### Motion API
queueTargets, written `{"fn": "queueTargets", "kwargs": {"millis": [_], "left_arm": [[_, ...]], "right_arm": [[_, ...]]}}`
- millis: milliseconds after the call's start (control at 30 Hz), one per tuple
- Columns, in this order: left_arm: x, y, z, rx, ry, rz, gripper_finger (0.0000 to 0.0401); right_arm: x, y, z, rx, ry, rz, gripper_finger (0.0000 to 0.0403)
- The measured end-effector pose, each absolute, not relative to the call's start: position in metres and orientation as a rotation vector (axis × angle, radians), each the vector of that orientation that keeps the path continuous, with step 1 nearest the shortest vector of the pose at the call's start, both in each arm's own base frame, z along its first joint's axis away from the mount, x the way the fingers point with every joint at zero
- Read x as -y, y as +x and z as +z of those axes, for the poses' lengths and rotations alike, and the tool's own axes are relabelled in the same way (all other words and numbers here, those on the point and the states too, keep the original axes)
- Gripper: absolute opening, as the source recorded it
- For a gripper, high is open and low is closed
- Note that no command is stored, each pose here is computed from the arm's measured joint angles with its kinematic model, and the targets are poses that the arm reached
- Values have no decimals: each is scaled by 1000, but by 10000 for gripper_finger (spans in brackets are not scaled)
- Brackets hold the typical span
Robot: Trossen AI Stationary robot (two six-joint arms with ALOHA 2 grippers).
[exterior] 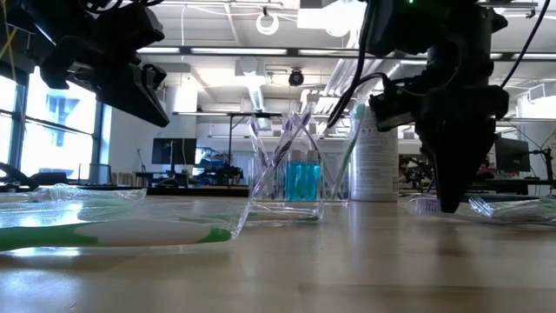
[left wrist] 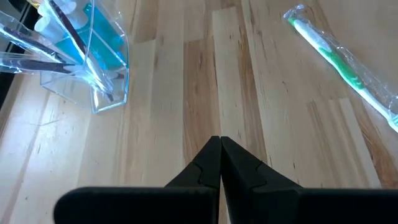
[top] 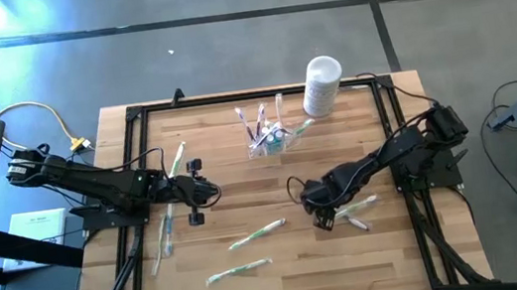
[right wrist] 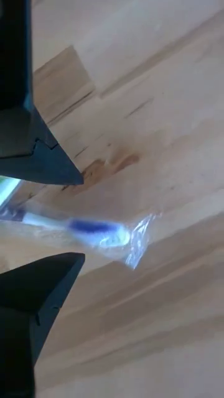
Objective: Pick & Place toothbrushing station
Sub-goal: Put the purple toothbrush into the transparent organizer
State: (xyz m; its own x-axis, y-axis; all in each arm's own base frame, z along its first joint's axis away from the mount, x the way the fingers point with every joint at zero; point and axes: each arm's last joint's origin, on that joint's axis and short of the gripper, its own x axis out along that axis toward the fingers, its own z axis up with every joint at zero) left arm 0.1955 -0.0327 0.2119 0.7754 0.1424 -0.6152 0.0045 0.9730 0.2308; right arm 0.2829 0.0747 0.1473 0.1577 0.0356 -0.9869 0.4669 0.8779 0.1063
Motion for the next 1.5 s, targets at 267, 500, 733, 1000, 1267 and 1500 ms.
{"fn": "queueTargets", "kwargs": {"millis": [267, 500, 733, 1000, 1267, 1500], "left_arm": [[33, 195, 212, -680, 225, 75, 1], [33, 196, 212, -677, 219, 77, 1], [33, 196, 212, -673, 192, 79, 1], [33, 196, 212, -674, 141, 79, 1], [33, 194, 208, -689, 88, 87, 1], [32, 188, 190, -725, 50, 106, 1]], "right_arm": [[-70, 278, 135, -1332, 268, -319, 144], [-69, 279, 135, -1306, 142, -281, 32], [-65, 285, 138, -1271, 91, -273, 22], [-63, 310, 180, -1167, -67, -273, 14], [-59, 323, 251, -830, -320, -414, 13], [-47, 325, 292, -585, -328, -447, 13]]}}
